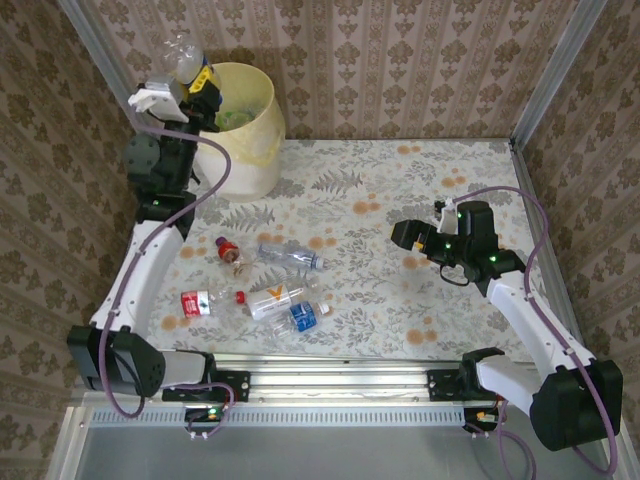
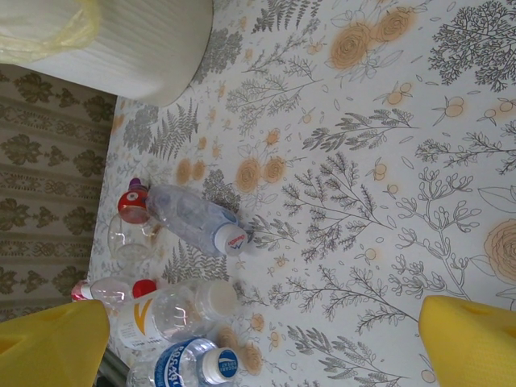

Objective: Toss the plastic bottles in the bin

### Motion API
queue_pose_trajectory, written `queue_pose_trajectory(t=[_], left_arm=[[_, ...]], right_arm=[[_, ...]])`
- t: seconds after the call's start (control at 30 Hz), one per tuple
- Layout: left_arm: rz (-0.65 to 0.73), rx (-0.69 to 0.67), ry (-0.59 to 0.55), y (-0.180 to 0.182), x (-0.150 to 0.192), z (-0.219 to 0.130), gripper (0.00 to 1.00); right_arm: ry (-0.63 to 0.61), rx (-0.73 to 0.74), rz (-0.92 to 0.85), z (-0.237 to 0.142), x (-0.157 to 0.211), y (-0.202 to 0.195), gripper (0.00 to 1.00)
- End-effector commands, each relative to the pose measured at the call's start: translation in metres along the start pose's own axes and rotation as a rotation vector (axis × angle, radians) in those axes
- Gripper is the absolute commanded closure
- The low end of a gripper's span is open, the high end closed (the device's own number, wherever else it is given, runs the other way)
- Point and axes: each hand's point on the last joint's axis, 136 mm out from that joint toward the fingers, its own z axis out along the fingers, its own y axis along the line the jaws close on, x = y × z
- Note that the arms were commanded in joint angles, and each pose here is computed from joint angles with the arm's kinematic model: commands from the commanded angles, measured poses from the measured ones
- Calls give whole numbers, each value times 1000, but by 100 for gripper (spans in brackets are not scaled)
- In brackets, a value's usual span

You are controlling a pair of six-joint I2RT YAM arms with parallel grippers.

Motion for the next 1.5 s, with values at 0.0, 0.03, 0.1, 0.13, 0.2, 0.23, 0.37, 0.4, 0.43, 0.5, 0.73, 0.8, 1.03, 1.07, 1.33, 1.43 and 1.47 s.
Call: queue_pose_trajectory(t=[0.0, 0.03, 0.1, 0.13, 0.2, 0.23, 0.37, 0.4, 0.43, 0.5, 0.73, 0.8, 1.03, 1.07, 1.33, 1.43, 1.47], left_arm=[[13, 1, -53, 7, -19, 13, 63], [4, -9, -21, 12, -9, 20, 63], [-7, -24, 64, 21, 14, 34, 63], [-17, -36, 131, 28, 29, 42, 63], [-31, -24, 255, 36, 65, 56, 59], [-28, -9, 326, 40, 87, 62, 53], [-75, -102, 530, 79, 153, 75, 1], [-125, -96, 559, 86, 163, 80, 0], [-169, -75, 591, 90, 169, 85, 0], [-214, -91, 638, 95, 165, 91, 0], [-187, -90, 517, 66, 62, 81, 0], [-175, -73, 492, 51, 37, 69, 0], [-163, -56, 638, 7, 25, -6, 0], [-184, -54, 672, 4, 32, -18, 0], [-384, -312, 1109, 31, 137, -149, 0], [-449, -372, 1179, 37, 162, -183, 0], [-457, -383, 1207, 37, 171, -193, 0]], right_arm=[[11, 14, -14, 1, 0, -4, 0], [10, 15, -12, 2, -1, -4, 0], [11, 15, -13, 2, -1, -4, 0], [12, 15, -12, 3, -1, -4, 0], [13, 15, -10, 4, -1, -5, 0], [14, 13, -10, 5, -1, -5, 0], [17, 14, -11, 4, 0, -6, 0], [18, 13, -11, 3, 0, -6, 0], [18, 10, -13, 2, 1, -5, 0], [17, 11, -16, -1, 1, -5, 0], [7, 20, -17, -5, 6, -8, 0], [10, 16, -11, -4, 7, -8, 0], [12, 2, -12, 0, 1, -5, 0], [14, 1, -10, 1, 1, -5, 0], [26, -5, -4, 6, 2, -6, 0], [32, -12, -2, 7, 2, -5, 0], [32, -13, -3, 7, 2, -6, 0]])
